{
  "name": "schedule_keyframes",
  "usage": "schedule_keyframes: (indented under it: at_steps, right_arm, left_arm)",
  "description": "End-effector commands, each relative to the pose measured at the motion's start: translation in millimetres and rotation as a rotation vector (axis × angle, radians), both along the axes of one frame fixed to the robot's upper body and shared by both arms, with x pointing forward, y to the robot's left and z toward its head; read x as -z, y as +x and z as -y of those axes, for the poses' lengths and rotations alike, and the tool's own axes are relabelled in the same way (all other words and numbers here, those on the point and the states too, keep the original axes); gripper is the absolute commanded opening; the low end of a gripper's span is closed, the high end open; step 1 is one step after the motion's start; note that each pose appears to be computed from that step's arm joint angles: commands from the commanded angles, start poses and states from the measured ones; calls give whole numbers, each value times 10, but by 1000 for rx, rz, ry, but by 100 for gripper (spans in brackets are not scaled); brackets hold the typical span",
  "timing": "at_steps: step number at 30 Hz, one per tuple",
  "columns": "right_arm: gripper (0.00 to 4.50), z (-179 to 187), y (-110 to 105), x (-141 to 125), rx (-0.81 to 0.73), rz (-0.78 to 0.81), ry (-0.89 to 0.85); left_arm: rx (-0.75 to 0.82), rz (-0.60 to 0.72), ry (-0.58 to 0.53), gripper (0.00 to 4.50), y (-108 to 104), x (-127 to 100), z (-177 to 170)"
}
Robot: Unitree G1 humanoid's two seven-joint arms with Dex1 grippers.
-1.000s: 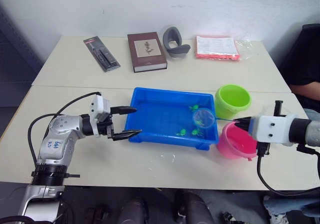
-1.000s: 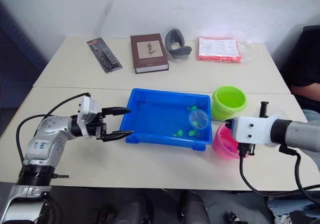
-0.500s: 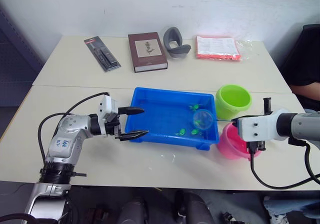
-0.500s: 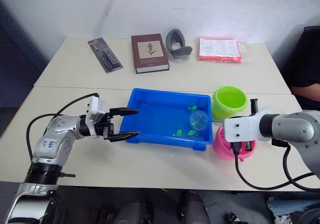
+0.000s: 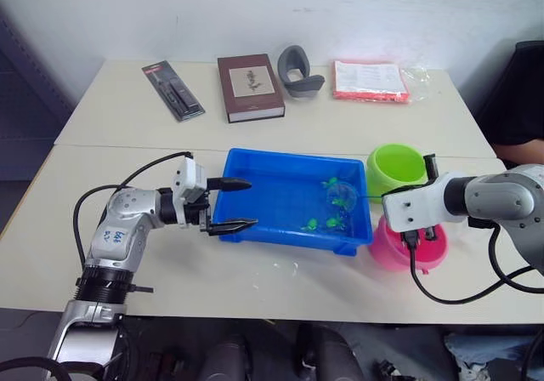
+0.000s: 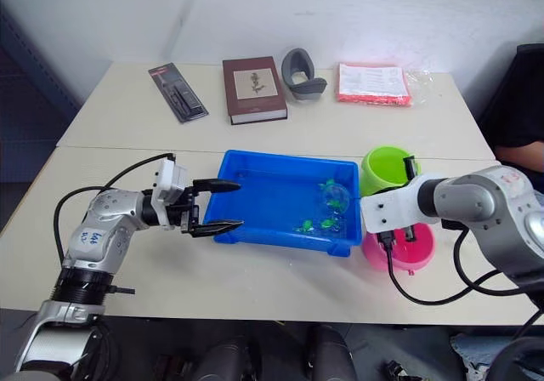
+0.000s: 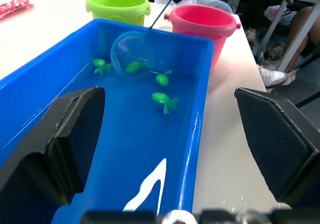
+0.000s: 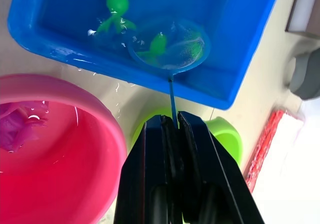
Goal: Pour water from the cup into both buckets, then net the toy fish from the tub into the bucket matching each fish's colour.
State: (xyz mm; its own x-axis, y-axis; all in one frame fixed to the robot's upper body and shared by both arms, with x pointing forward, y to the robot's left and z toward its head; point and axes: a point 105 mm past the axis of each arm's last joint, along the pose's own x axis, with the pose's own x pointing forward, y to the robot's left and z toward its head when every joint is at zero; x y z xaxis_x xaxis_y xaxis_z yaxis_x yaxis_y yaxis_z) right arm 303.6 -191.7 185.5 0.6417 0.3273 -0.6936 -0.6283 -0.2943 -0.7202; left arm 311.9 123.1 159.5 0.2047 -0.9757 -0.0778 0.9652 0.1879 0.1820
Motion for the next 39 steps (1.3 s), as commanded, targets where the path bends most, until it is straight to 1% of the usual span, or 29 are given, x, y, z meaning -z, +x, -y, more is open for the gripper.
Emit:
schedule_keyframes:
  at_steps: [1,4,7,9,11,13,15,19,22,27,31,36,39]
  right_arm:
    - [0,5,-2,27,-29,-24,-37]
    - [0,-53,-65,65,-44,-88,-8]
    - [0,-81,-115,49,-22,-143,46]
    - [0,-95,-156,39,22,-202,115]
    - [0,-102,-159,22,45,-223,147]
    - [0,-139,-139,-27,109,-257,284]
    - [0,-156,-145,-37,158,-303,380]
    - [0,-143,-166,-51,231,-349,501]
    - [0,-80,-197,-80,257,-351,518]
    - [0,-24,-230,-177,287,-331,613]
    - [0,86,-334,-166,323,-313,647]
    - [0,151,-461,-330,342,-232,824]
    - [0,268,-534,-409,373,-134,917]
  left_arm:
    - [-1,40,-10,446,4,-78,-1]
    - [-7,42,-12,446,-3,-82,-16]
    - [-13,44,-12,446,-3,-85,-29]
    - [-16,45,-12,446,1,-87,-34]
    - [-18,46,-11,446,5,-86,-36]
    - [-22,49,-12,446,7,-92,-40]
    - [-27,52,-11,446,10,-98,-49]
    - [-33,56,-6,446,3,-111,-70]
    - [-36,57,0,446,-2,-113,-87]
    - [-37,63,5,446,11,-127,-92]
    - [-33,71,5,446,27,-138,-81]
    - [-34,83,-32,446,62,-207,-60]
    - [-36,88,-74,446,93,-275,-21]
